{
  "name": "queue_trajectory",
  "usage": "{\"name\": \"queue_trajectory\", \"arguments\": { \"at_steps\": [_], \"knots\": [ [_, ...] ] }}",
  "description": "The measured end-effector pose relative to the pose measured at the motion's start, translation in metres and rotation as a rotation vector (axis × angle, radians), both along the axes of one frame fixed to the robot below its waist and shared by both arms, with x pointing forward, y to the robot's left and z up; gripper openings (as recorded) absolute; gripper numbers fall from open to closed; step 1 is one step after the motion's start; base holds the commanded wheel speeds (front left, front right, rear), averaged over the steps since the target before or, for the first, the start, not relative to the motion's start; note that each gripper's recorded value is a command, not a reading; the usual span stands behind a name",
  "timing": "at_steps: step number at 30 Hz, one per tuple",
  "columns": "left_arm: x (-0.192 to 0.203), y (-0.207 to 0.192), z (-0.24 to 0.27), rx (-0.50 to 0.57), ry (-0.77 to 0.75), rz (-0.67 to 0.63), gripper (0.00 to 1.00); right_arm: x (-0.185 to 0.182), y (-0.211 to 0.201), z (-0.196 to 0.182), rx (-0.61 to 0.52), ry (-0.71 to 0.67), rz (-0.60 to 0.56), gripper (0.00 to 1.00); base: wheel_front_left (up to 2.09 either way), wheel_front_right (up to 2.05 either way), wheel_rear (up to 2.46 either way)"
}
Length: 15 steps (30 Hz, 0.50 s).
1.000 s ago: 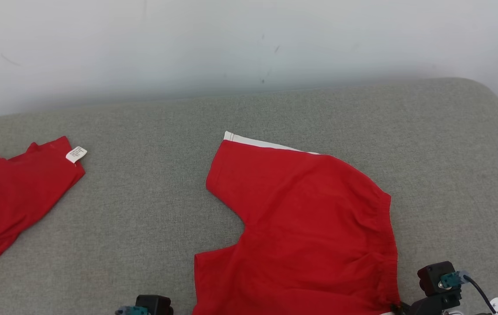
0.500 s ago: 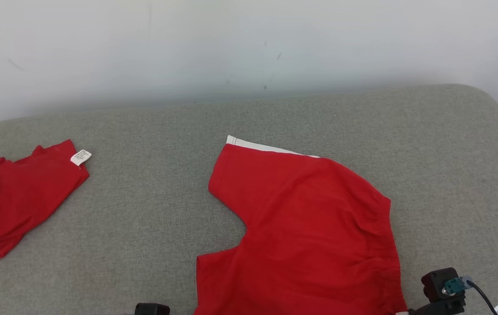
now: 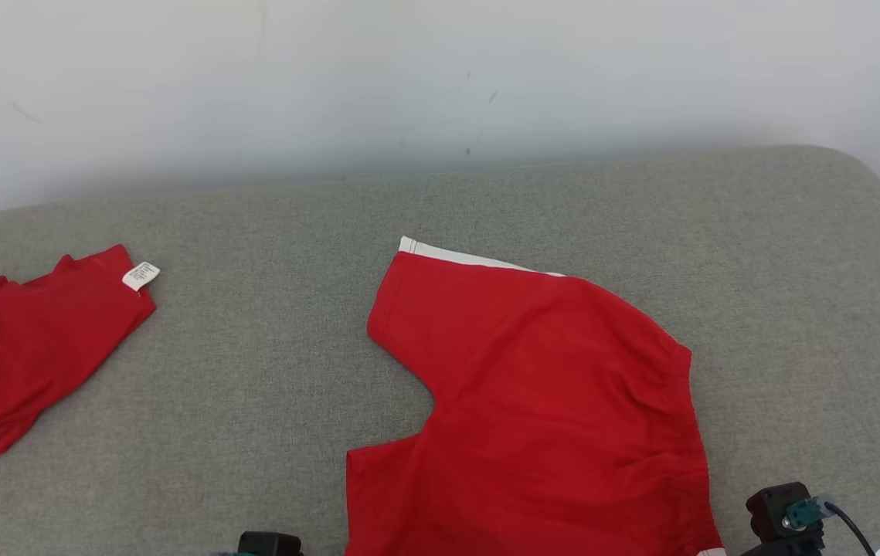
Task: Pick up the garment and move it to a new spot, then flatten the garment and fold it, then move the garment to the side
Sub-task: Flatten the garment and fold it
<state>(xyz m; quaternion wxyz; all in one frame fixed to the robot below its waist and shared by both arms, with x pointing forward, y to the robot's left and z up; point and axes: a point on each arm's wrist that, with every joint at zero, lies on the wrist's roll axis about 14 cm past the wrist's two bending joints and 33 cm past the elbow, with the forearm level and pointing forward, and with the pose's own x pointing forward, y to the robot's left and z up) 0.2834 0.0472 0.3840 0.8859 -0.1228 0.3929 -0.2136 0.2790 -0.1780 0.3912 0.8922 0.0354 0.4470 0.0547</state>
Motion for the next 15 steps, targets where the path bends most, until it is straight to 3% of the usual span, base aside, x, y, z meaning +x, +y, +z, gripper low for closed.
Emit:
{"name": "queue_trajectory", "arguments": {
  "at_steps": [6,7,10,11,15],
  "knots": [
    [0.002,0.001,-0.003,0.0,0.011,0.0,0.0,0.002,-0.005,-0.006,-0.015,0.024,-0.002,1.0,0.0,0.0,0.0],
    [0.002,0.001,-0.004,0.0,0.015,0.0,0.0,0.002,-0.006,-0.008,-0.016,0.032,-0.002,0.96,0.0,0.0,0.0],
    [0.003,0.002,-0.005,0.0,0.022,0.003,0.0,0.006,-0.005,-0.011,-0.014,0.041,0.001,0.74,0.0,0.0,0.0],
    [0.003,0.003,-0.006,0.001,0.023,0.006,0.0,0.008,-0.003,-0.011,-0.009,0.041,0.007,0.51,0.0,0.0,0.0],
    [0.003,0.006,-0.007,0.006,0.027,0.012,0.0,0.01,0.001,-0.014,-0.002,0.048,0.018,0.42,0.0,0.0,0.0]
  ]
}}
